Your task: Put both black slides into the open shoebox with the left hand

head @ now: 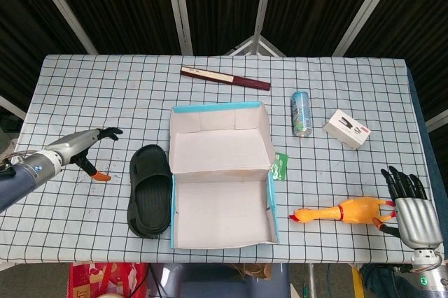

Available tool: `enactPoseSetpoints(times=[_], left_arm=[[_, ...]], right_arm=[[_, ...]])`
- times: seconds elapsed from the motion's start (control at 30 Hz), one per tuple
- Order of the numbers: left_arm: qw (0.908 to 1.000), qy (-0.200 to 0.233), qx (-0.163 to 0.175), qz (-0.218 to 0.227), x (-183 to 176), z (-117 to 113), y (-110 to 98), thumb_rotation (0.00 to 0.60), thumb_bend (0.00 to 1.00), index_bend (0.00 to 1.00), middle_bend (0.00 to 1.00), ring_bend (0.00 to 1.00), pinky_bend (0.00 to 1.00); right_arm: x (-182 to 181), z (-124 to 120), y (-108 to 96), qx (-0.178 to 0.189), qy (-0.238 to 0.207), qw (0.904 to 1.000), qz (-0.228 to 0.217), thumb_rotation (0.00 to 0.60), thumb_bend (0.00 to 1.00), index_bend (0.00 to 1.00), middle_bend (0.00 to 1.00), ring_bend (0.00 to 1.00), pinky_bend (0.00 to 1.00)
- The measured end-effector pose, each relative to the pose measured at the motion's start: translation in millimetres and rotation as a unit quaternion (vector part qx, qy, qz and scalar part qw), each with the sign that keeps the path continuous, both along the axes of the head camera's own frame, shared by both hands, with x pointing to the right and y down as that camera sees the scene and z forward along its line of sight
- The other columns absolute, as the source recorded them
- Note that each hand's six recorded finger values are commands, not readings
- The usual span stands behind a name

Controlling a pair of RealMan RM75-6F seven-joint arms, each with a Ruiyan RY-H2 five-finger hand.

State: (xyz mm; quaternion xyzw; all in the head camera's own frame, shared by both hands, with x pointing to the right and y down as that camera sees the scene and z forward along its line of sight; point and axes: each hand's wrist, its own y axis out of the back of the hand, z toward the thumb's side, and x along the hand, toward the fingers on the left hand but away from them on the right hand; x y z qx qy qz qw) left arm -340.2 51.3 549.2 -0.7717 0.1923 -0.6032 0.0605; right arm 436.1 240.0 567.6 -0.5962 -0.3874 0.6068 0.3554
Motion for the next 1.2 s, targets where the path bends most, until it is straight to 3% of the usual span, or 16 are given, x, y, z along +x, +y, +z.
enactPoseSetpoints(times=[0.57,1.2], left_arm=[[0.9987,-0.041,-0.016,0.027,30,37,-11,0.600,0.07,0.08,0.12,0.00,0.03],[0.9961,-0.059,-0.023,0.061,77,68,-5,0.600,0.07,0.08,0.12,0.00,0.03]], right_arm=[[0,5,-1,-0.008,0.006,0.9999,0.000,0.600,0.16,0.00,0.05,0.09,0.07],[3,6,-2,-0.012,0.007,0.9999,0.004,0.600,0.16,0.00,0.05,0.09,0.07]])
